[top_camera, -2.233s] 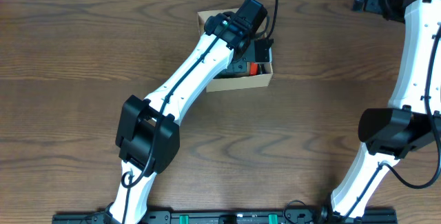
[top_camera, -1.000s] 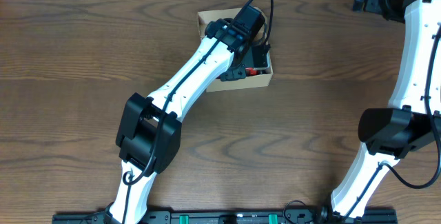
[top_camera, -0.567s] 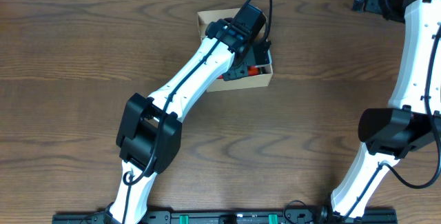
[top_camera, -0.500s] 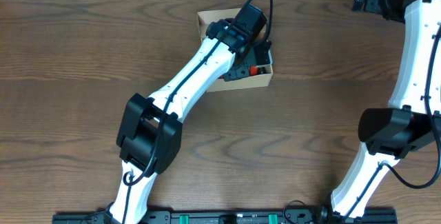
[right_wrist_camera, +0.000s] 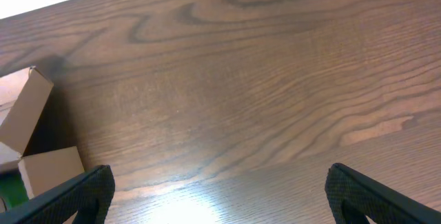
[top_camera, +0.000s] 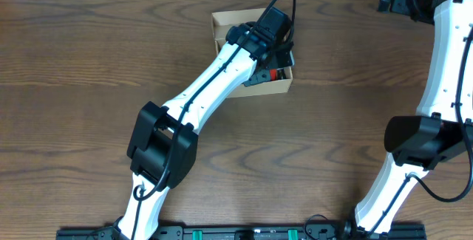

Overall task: Pack container
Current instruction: 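Open left gripper to release box cutter inside the box, then retract left arm away from the box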

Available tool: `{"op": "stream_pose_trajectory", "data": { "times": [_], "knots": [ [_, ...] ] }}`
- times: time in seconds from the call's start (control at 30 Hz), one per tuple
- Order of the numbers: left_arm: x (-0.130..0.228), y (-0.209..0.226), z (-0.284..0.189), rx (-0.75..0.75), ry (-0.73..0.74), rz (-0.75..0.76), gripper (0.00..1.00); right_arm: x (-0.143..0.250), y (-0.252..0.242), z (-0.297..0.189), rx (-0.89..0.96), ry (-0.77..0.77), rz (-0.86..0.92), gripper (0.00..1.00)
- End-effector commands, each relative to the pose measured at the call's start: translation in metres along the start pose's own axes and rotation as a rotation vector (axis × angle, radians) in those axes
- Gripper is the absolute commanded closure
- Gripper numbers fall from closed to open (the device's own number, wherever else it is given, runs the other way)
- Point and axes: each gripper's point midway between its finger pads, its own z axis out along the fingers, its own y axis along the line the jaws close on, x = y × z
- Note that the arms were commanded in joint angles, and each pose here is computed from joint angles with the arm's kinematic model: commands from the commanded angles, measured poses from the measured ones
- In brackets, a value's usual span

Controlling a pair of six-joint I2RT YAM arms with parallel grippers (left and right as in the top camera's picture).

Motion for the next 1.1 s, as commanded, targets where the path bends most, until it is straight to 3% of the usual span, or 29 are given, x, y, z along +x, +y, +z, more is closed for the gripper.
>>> {"op": "stream_pose_trajectory", "data": {
  "times": [0.0, 0.27, 0.53, 0.83, 1.07],
  "knots": [
    [0.006, 0.028, -0.034, -0.145, 0.009, -0.101, 0.62, 0.001, 0.000, 0.003, 0.001, 0.007, 0.011, 0.01],
    [0.043, 0.087, -0.131, -0.387, -0.055, -0.307, 0.57, 0.001, 0.000, 0.003, 0.001, 0.007, 0.011, 0.01],
    [0.139, 0.139, -0.199, -0.498, -0.130, -0.824, 0.50, 0.001, 0.000, 0.003, 0.001, 0.007, 0.011, 0.01],
    [0.222, 0.126, -0.167, -0.136, -0.115, -1.300, 0.51, -0.016, 0.002, 0.002, -0.008, -0.063, 0.014, 0.01],
    [0.260, 0.119, -0.147, -0.005, -0.051, -1.491, 0.32, -0.020, 0.023, 0.002, -0.124, -0.072, 0.084, 0.01]
  ]
}}
